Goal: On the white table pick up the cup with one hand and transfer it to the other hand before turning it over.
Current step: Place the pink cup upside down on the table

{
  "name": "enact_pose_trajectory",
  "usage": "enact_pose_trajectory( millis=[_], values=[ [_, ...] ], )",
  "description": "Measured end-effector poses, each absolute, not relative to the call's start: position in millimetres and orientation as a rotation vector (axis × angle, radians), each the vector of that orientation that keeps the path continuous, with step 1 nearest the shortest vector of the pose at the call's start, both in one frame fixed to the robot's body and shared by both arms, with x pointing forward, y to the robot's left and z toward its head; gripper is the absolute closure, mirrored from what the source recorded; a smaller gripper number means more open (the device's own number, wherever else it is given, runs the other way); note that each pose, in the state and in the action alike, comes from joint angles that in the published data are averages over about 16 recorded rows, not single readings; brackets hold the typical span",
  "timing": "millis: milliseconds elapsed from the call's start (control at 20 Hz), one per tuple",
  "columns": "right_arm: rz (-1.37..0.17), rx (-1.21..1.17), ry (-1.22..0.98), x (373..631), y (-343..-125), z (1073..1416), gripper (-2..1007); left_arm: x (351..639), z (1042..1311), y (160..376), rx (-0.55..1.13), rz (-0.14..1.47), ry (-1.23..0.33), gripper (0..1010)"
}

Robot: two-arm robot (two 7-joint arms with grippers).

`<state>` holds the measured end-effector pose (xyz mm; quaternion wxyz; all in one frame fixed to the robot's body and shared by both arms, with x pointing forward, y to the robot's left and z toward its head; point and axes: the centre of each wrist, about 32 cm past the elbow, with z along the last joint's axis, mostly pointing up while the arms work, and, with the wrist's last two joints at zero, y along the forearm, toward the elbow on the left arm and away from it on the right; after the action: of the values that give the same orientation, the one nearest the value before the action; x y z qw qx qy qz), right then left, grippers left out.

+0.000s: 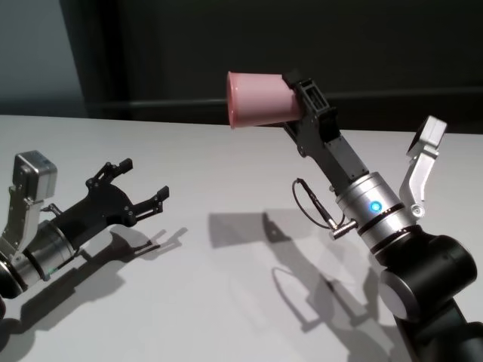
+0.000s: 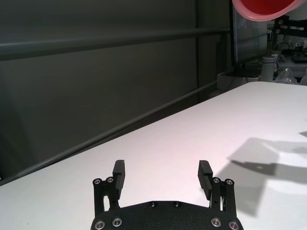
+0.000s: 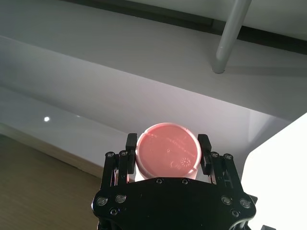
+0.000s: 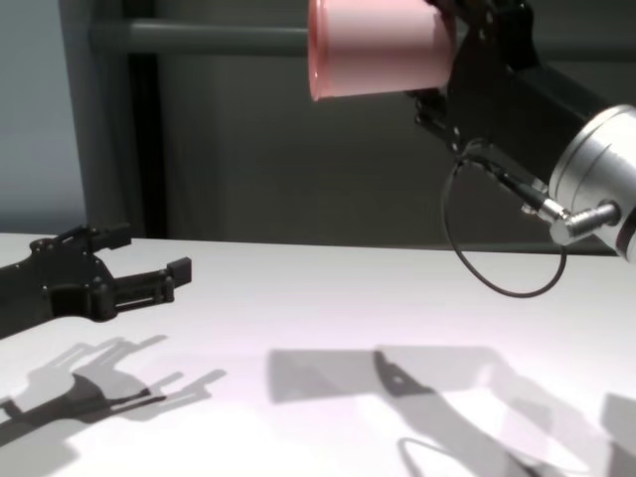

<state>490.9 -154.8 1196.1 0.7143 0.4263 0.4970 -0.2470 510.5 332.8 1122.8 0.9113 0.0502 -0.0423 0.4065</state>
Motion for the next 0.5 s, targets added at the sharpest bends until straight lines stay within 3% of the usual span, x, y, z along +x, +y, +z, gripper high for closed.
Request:
enact_pose_trajectory(
  millis=[500],
  values=[
    [-0.652,0.928,1.023,481,-171,1204,270,511,1124,333,0.103,0.837,-0.089,7]
  ],
)
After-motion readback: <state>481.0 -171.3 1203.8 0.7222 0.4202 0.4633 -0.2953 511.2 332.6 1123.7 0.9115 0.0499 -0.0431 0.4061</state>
